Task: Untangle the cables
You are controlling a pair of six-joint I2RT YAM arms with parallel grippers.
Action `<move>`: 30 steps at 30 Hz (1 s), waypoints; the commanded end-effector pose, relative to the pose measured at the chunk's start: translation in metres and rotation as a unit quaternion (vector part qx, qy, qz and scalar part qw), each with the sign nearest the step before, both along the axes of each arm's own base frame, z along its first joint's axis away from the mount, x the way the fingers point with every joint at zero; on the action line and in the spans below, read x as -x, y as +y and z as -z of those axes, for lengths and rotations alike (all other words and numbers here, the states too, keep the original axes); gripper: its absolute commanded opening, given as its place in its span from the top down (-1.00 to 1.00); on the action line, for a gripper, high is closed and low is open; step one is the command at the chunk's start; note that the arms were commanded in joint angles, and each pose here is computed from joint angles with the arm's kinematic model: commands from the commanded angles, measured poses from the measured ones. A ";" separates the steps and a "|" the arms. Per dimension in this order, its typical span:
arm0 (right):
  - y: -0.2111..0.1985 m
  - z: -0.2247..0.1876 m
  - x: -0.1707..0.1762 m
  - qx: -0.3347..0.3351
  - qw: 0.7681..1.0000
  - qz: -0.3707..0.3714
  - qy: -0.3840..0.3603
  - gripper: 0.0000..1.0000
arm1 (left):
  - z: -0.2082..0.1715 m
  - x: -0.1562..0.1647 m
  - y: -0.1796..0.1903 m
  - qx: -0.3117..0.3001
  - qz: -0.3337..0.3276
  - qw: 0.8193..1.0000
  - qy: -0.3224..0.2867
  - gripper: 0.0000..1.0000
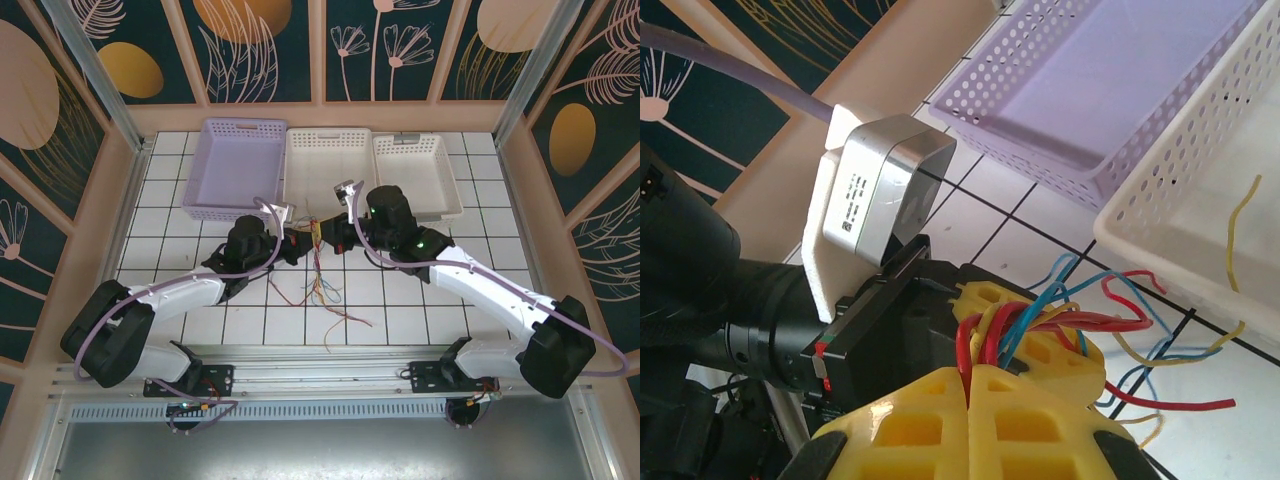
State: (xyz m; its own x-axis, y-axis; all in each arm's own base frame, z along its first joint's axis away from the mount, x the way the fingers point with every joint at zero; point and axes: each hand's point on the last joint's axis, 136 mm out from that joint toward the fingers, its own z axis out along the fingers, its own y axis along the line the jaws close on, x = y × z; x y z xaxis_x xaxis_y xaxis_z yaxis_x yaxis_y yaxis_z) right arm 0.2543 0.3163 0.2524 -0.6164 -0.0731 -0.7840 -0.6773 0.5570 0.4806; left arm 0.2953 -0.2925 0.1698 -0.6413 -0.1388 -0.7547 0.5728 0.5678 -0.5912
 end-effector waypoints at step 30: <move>-0.018 0.040 -0.014 0.004 0.997 0.025 0.079 0.80 | -0.080 0.007 0.044 0.043 -0.093 0.993 -0.063 1.00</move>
State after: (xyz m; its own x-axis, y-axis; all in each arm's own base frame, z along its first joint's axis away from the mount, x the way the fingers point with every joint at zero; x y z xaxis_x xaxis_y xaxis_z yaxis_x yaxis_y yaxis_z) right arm 0.2696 0.2992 0.2241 -0.6940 -0.0273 -0.7195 -0.5913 0.5916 0.5480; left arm 0.2786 -0.2575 0.2130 -0.5588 -0.2387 -0.7942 0.5539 0.6053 -0.5716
